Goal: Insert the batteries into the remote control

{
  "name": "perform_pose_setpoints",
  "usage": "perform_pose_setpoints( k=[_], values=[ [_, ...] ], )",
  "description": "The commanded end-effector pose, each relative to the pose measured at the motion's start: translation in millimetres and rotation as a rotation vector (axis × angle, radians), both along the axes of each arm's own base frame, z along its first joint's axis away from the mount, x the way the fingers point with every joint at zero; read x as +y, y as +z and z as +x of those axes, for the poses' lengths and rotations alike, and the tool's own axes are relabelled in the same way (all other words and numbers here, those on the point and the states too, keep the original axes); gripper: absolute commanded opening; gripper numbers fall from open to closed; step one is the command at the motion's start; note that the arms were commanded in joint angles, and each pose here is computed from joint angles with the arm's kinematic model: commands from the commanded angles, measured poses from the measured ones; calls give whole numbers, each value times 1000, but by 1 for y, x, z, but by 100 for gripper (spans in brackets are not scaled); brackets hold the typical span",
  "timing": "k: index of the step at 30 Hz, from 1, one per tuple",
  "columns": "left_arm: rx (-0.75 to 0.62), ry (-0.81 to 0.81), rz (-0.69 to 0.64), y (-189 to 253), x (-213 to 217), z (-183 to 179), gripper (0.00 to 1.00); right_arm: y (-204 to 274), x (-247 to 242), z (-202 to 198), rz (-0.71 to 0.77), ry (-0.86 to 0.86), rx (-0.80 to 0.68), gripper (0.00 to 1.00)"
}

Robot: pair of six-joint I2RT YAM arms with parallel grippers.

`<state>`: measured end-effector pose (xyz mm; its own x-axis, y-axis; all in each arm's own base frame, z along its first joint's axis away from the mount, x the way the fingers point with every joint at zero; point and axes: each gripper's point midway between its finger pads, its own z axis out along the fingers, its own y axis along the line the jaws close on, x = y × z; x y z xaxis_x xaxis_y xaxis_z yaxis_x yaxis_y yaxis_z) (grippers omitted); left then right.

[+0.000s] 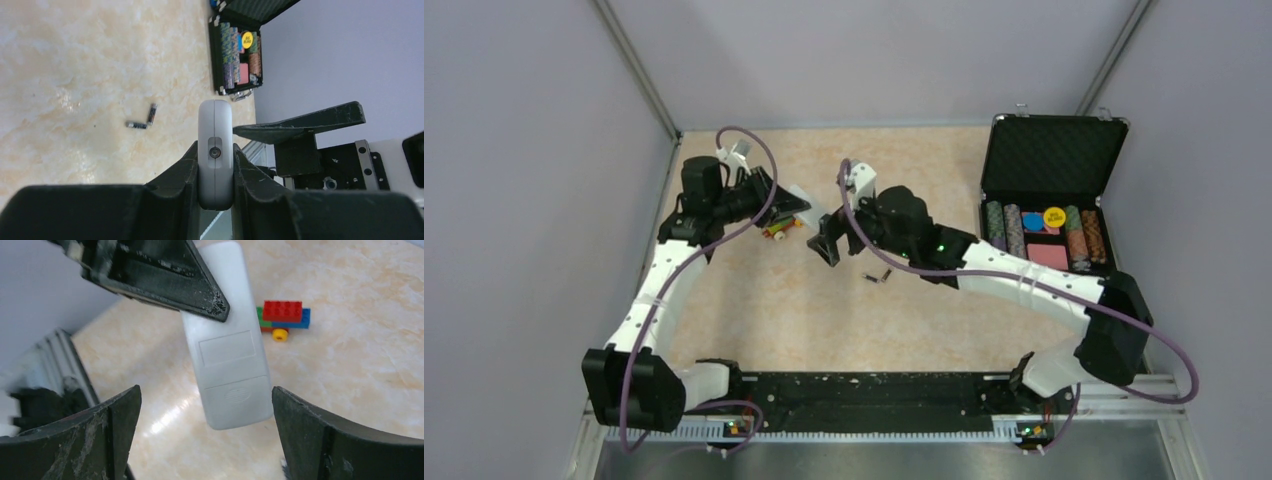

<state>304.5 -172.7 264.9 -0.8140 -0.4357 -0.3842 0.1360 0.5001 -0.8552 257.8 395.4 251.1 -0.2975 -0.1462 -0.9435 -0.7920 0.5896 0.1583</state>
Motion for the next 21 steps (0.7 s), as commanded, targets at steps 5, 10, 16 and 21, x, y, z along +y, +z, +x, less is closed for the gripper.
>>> perform_pose_setpoints(
  k=[5,10,16,21],
  values=[
    [-240,18,-105,85,8,18,0,92,-24,10,585,-97,343,98],
    [-271,16,-237,114,3,15,0,96,-28,21,735,-194,559,93],
    [-263,24,-314,128,1,10,0,114,-15,24,835,-139,616,84],
    [-248,27,-330,129,1,7,0,117,-10,28,881,-119,664,70]
  ],
)
